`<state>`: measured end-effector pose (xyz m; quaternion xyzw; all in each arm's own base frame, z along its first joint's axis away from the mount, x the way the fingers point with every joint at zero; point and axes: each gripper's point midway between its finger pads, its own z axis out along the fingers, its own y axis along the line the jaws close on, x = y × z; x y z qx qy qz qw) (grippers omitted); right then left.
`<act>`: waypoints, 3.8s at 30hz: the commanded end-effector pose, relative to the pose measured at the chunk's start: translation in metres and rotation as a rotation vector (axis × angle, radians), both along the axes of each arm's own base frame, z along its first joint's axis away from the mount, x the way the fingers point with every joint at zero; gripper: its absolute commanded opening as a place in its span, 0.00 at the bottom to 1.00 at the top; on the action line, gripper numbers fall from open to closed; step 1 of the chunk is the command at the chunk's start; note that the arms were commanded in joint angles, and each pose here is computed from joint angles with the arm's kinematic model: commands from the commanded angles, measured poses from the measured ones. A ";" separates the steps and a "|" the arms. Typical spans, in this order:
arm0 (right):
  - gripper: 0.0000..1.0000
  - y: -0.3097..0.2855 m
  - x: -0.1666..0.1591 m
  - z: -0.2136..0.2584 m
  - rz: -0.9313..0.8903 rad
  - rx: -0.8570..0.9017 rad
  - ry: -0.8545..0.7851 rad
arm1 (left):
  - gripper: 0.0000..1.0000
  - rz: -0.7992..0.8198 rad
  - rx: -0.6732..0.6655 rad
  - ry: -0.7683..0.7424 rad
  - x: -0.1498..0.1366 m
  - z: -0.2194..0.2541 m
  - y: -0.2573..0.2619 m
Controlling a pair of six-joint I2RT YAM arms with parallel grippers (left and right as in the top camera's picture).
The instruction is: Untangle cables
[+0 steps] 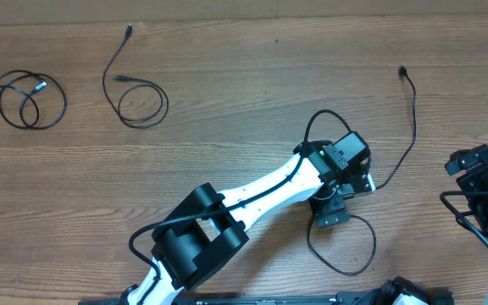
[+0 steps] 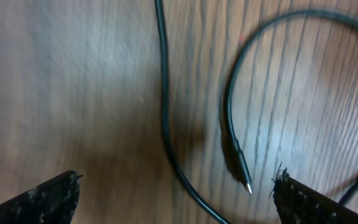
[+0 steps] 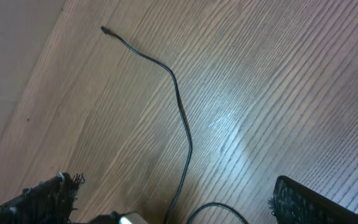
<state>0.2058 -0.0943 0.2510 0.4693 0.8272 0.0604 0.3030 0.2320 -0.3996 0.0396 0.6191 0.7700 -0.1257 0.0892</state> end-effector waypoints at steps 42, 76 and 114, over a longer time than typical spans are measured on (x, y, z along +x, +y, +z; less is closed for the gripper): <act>1.00 0.001 -0.008 -0.002 -0.007 0.000 0.030 | 0.04 0.179 0.374 -0.367 0.062 -0.052 0.063; 1.00 0.018 0.024 -0.032 0.086 0.221 0.092 | 0.04 1.533 -0.125 -0.918 0.056 0.362 0.477; 1.00 0.018 0.029 -0.046 0.088 0.270 0.143 | 0.04 1.957 -0.417 -0.557 0.081 0.323 0.609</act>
